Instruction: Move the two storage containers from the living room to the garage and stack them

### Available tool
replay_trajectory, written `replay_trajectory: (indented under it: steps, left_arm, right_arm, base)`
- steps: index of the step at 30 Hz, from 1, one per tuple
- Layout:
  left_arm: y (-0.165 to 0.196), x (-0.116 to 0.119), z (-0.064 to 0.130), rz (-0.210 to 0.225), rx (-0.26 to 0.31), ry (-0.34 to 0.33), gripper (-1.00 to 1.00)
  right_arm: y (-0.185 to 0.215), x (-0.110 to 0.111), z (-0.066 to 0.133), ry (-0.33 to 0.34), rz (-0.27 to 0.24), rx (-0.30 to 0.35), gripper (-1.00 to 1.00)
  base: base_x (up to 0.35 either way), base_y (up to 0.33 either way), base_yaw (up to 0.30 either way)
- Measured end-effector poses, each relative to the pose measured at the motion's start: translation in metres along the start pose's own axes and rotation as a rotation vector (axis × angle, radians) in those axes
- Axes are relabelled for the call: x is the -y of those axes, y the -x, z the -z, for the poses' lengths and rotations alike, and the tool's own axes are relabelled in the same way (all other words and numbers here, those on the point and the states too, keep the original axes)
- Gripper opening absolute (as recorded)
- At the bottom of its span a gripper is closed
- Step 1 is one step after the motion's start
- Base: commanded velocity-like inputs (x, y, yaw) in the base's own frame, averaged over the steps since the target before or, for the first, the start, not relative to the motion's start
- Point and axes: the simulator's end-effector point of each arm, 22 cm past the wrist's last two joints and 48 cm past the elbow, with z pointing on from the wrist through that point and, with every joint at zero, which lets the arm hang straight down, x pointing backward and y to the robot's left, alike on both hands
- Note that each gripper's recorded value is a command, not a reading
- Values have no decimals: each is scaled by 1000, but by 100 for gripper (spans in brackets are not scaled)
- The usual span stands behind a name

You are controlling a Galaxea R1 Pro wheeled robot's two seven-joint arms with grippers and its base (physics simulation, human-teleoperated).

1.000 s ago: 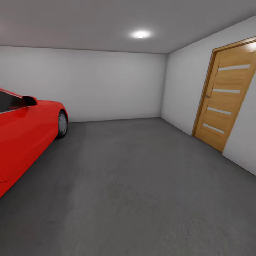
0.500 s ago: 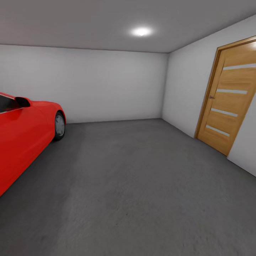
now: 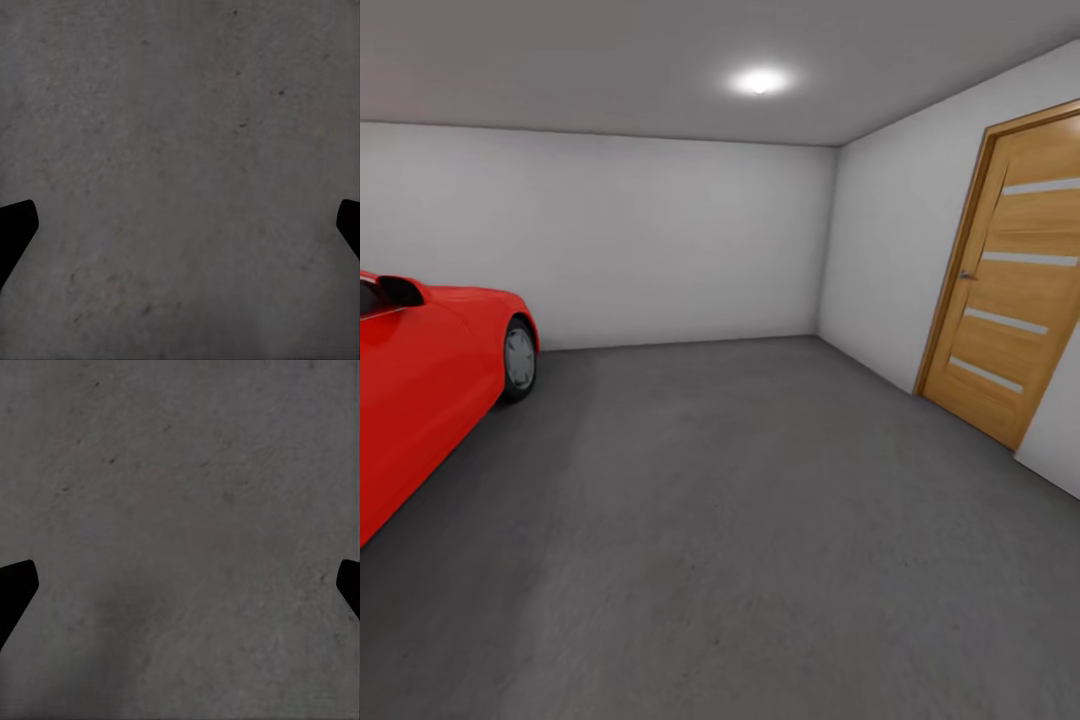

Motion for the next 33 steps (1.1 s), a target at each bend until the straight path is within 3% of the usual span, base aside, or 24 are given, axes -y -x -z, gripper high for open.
replay_trajectory:
  steps: [33]
  left_arm:
    - [0, 0, 0, 0, 0, 0, 100]
  right_arm:
    - [0, 0, 0, 0, 0, 0, 100]
  base:
    - [345, 0, 0]
